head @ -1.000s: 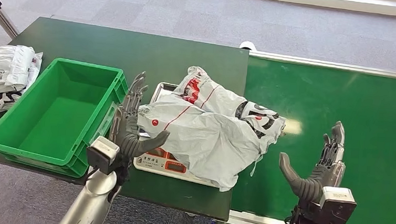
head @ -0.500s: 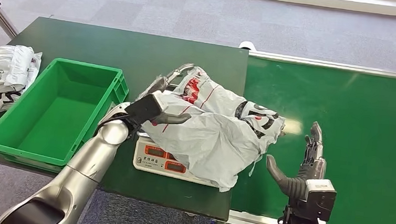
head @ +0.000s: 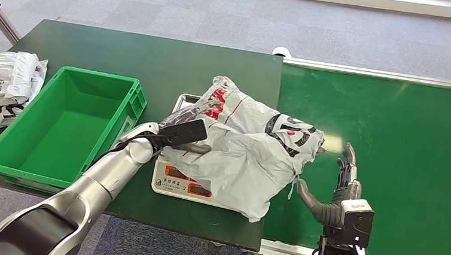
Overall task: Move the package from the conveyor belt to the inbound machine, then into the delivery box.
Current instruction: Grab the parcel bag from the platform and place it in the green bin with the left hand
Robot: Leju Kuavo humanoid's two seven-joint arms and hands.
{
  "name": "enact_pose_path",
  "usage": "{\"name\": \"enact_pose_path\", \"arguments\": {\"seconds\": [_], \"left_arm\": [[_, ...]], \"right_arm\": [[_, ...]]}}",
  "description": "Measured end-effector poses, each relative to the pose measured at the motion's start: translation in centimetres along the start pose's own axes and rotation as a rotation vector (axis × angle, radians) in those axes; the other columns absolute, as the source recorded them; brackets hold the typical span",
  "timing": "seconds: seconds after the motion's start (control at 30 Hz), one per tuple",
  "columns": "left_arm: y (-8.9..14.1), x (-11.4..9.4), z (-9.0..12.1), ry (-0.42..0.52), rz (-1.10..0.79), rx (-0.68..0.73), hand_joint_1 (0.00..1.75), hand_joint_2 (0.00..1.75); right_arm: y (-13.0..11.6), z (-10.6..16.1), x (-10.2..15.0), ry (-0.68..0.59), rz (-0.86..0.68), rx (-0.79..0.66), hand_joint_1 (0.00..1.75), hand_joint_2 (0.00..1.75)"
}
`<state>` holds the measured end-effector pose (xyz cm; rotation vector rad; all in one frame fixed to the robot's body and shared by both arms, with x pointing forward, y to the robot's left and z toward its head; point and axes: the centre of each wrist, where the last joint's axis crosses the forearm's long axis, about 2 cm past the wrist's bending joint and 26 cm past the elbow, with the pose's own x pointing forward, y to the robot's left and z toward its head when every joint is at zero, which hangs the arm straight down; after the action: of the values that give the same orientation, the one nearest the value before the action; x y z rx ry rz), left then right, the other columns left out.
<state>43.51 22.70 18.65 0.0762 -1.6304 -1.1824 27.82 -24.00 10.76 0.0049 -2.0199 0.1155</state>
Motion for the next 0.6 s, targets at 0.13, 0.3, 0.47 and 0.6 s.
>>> {"name": "enact_pose_path", "arguments": {"seconds": [0.13,0.3,0.47,0.6], "left_arm": [[-0.4,-0.6,0.2,0.025,-0.008,-0.017,0.0,1.75],[-0.6,-0.9,0.4,0.039,-0.01,-0.029,0.0,1.75],[-0.7,-1.1,0.5,0.055,-0.019,-0.039,0.59,1.75],[-0.8,-1.2,0.5,0.056,-0.053,-0.04,1.71,1.75]], "right_arm": [[0.2,0.2,-0.2,0.01,-0.001,0.01,0.0,1.75],[0.2,0.3,-0.3,0.015,0.0,0.014,0.0,1.75],[0.1,0.4,-0.3,0.02,-0.004,0.012,0.0,1.75],[0.1,0.4,-0.4,0.028,-0.009,0.007,0.0,1.75]]}}
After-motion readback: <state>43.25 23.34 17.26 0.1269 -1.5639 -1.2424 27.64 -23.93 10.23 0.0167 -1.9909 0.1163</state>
